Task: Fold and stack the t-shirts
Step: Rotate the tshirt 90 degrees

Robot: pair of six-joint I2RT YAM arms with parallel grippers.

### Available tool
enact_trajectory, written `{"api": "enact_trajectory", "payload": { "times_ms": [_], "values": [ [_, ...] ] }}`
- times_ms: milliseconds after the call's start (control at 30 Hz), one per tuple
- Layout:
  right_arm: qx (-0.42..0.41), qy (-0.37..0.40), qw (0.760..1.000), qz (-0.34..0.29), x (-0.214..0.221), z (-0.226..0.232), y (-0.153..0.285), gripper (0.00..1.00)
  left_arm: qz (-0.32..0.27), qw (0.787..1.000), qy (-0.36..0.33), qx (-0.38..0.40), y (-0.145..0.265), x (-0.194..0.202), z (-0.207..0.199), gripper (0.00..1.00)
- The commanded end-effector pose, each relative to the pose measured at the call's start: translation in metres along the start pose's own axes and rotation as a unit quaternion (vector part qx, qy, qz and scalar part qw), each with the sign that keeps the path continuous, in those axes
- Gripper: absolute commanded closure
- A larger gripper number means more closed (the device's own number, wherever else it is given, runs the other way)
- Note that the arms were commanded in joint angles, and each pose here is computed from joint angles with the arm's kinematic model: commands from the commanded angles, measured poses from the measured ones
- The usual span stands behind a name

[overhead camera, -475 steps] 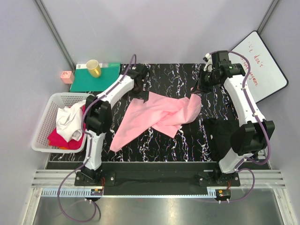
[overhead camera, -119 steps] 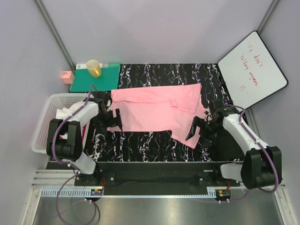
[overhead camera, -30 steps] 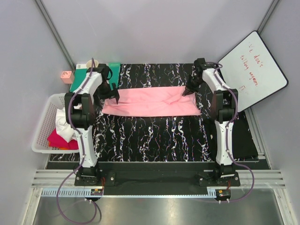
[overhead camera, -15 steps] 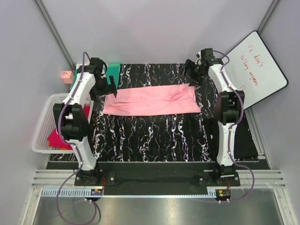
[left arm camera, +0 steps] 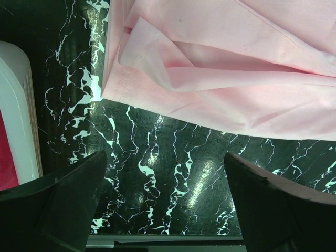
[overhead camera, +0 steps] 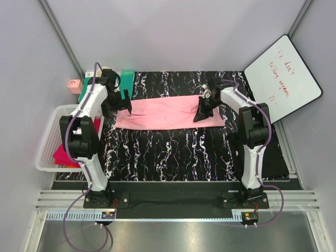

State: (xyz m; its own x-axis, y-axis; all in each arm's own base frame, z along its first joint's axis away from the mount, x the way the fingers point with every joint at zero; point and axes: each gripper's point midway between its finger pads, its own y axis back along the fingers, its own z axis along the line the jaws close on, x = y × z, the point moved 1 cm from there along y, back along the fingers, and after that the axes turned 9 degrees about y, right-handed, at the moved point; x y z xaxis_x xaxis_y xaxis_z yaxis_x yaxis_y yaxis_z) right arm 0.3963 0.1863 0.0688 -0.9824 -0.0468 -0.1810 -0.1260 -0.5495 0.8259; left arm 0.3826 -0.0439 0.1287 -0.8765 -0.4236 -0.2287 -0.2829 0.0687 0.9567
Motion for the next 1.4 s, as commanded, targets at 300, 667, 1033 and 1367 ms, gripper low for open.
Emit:
{"api": "enact_trajectory", "payload": {
  "times_ms": [300,667,1033,1367],
  "values": [
    [0.040,0.035,0.998,-0.041,-0.062,-0.006,-0.032,1.00,-0.016,1.000,-0.021,0.002,0.008,0.003,0.003,0.01],
    [0.019,0.028,0.993,-0.113,-0.144,0.013,-0.033,1.00,-0.013,1.000,-0.025,-0.003,0.008,0.008,0.008,0.01],
    [0.023,0.000,0.991,-0.134,-0.159,0.005,-0.042,1.00,-0.010,1.000,-0.029,0.001,0.006,0.008,0.005,0.01],
    [0.030,0.030,0.983,-0.179,-0.160,0.038,0.025,1.00,-0.041,0.995,-0.090,0.010,0.002,-0.011,-0.026,0.01]
  ]
}}
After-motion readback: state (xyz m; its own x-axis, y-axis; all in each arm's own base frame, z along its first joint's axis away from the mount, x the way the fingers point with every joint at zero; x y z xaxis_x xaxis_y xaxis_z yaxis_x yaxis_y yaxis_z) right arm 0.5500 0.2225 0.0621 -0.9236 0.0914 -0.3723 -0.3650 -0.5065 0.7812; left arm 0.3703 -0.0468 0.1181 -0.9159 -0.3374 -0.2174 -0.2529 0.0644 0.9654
